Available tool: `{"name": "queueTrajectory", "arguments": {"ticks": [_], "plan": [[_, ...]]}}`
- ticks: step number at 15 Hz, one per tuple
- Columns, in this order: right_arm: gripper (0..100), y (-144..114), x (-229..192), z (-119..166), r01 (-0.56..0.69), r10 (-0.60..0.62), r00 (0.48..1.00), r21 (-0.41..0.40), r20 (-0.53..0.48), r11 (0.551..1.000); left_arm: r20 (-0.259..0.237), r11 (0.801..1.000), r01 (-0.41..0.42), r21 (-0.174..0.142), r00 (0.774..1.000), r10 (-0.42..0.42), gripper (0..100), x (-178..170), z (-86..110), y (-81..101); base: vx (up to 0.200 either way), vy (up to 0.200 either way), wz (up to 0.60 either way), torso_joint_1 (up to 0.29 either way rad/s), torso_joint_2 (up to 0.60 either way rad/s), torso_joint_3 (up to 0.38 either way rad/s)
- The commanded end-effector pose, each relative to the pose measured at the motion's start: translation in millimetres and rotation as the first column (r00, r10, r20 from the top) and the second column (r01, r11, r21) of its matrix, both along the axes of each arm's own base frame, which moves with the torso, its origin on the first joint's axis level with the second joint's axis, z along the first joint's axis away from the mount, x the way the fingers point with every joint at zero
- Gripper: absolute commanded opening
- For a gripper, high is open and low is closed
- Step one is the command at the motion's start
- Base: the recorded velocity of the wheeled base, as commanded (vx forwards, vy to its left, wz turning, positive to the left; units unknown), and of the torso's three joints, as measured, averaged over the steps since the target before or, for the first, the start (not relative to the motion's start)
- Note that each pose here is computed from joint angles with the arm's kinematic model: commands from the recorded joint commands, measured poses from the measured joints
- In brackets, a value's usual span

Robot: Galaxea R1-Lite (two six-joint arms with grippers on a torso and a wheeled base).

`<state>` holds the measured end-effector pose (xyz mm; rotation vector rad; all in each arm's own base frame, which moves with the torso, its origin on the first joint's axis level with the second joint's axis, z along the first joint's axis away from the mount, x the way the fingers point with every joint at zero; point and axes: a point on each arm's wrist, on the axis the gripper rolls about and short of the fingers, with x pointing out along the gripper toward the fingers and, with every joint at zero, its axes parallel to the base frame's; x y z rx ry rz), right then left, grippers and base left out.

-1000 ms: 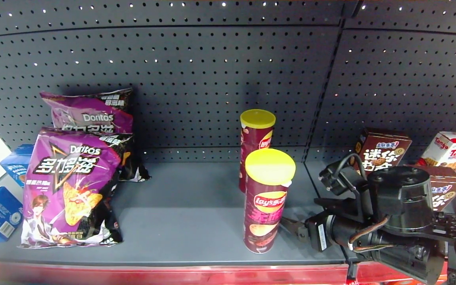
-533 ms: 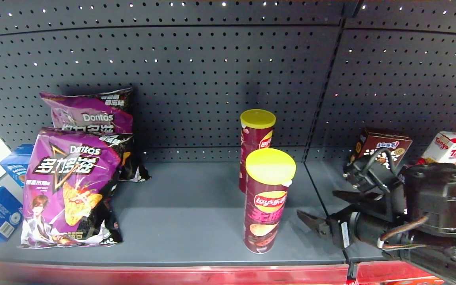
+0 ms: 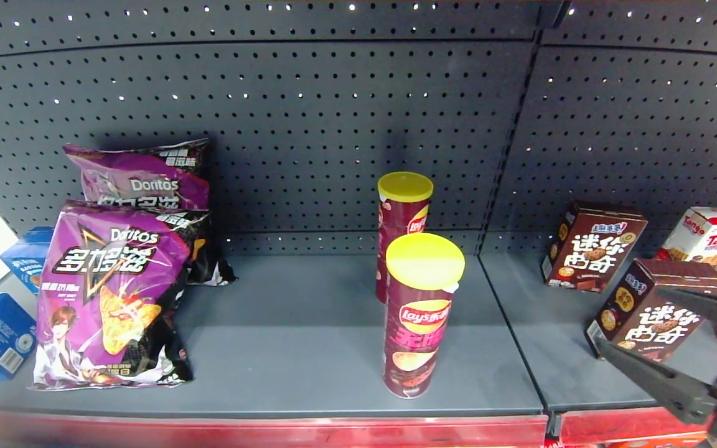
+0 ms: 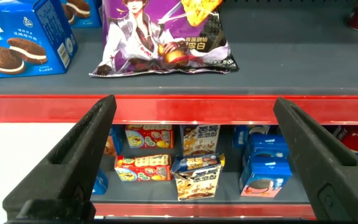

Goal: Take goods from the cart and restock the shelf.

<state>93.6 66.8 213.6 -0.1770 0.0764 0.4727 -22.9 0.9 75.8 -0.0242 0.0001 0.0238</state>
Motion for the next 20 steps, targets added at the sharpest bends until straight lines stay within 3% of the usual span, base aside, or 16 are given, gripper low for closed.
{"name": "queueTrajectory", "arguments": {"ticks": [1, 3, 5, 9, 11, 12, 14, 16, 20], "plan": [[100, -69, -88, -10, 0.145, -0.163, 0.968, 0.108, 0.189, 0.984, 0.0, 1.0, -0.001, 0.0, 1.0, 0.001, 100, 0, 0.0, 0.0, 0.0, 0.0, 0.0, 0.0, 0.0, 0.0], [100, -81, -121, -50, 0.288, -0.315, 0.922, 0.144, 0.224, 0.947, 0.0, 1.0, -0.001, 0.0, 1.0, 0.001, 100, 0, 0.0, 0.0, 0.0, 0.0, 0.0, 0.0, 0.0, 0.0], [100, -77, -121, -82, 0.411, -0.437, 0.88, 0.164, 0.184, 0.897, 0.0, 1.0, -0.001, 0.0, 1.0, 0.001, 100, 0, 0.0, 0.0, 0.0, 0.0, 0.0, 0.0, 0.0, 0.0], [100, -74, -109, -110, 0.45, -0.497, 0.85, 0.249, 0.176, 0.858, 0.002, 1.0, -0.001, 0.0, 1.0, 0.001, 100, 0, 0.4, 0.0, 0.0, 0.0, 0.0, 0.0, 0.0, 0.0], [100, -72, -111, -121, 0.602, -0.633, 0.769, 0.236, 0.087, 0.763, 0.0, 1.0, -0.001, 0.0, 1.0, 0.001, 100, 0, 0.0, 0.0, 0.0, 0.0, 0.0, 0.0, 0.0, 0.0], [100, -71, -113, -128, 0.626, -0.651, 0.757, 0.226, 0.05, 0.746, 0.0, 1.0, -0.001, 0.0, 1.0, 0.001, 100, 0, 0.0, 0.0, 0.0, 0.0, 0.0, 0.0, 0.0, 0.0], [100, -71, -115, -132, 0.606, -0.629, 0.777, 0.232, 0.034, 0.761, 0.0, 1.0, -0.001, 0.0, 1.0, 0.001, 100, 0, 0.0, 0.0, 0.0, 0.0, 0.0, 0.0, 0.0, 0.0], [100, -69, -117, -132, 0.523, -0.553, 0.832, 0.256, 0.057, 0.813, 0.002, 1.0, -0.001, 0.0, 1.0, 0.001, 100, 0, 0.4, 0.0, 0.0, 0.0, 0.0, 0.0, 0.0, 0.0], [100, -69, -117, -133, 0.518, -0.547, 0.836, 0.284, 0.032, 0.807, 0.0, 1.0, -0.001, 0.0, 1.0, 0.001, 100, 0, 0.0, 0.0, 0.0, 0.0, 0.0, 0.0, 0.0, 0.0]]}}
